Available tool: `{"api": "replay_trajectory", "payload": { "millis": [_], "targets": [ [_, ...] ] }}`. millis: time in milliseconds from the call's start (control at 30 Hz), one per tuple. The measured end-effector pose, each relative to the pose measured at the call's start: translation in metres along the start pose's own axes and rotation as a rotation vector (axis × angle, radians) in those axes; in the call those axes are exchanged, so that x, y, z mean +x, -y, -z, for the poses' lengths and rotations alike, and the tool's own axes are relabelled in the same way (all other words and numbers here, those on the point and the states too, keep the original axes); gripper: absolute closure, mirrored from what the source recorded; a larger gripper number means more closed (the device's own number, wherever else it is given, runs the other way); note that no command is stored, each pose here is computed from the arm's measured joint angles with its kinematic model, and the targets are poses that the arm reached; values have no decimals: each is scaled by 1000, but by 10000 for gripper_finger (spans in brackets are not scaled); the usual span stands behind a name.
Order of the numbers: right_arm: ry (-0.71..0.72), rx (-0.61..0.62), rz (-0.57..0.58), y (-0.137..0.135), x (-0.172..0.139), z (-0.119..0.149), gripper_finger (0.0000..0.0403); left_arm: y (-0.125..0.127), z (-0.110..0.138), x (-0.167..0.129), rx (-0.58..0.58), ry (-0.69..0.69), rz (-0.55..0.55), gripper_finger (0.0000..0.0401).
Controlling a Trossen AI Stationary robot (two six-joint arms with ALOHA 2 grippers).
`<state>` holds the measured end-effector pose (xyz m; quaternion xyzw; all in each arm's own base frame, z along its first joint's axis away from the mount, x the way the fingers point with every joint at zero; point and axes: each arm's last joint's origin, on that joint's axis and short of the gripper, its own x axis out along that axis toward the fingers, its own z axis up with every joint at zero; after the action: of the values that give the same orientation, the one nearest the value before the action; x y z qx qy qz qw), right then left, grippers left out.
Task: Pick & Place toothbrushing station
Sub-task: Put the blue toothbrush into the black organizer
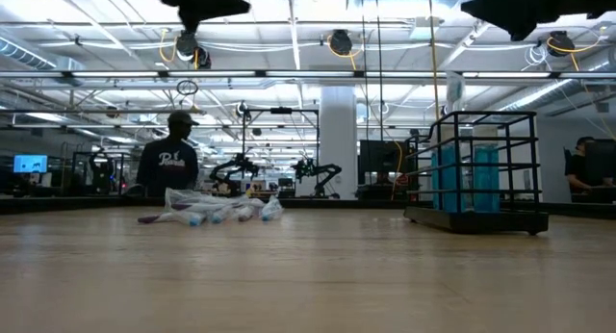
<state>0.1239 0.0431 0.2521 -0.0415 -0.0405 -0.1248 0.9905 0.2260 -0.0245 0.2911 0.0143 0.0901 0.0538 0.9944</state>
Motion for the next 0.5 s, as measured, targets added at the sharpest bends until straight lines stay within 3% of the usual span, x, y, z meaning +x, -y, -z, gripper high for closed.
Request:
{"api": "replay_trajectory", "payload": {
  "millis": [200,367,500],
  "targets": [
    [-51,55,-279,-14,-3,7,193,-15,41,-24,-121,170,-45,210],
    [-99,75,-277,-15,-3,12,193,-24,74,-28,-249,200,-103,210],
    [-125,73,-225,-15,-1,14,193,-28,90,-26,-343,146,-149,210]
  ]
}}
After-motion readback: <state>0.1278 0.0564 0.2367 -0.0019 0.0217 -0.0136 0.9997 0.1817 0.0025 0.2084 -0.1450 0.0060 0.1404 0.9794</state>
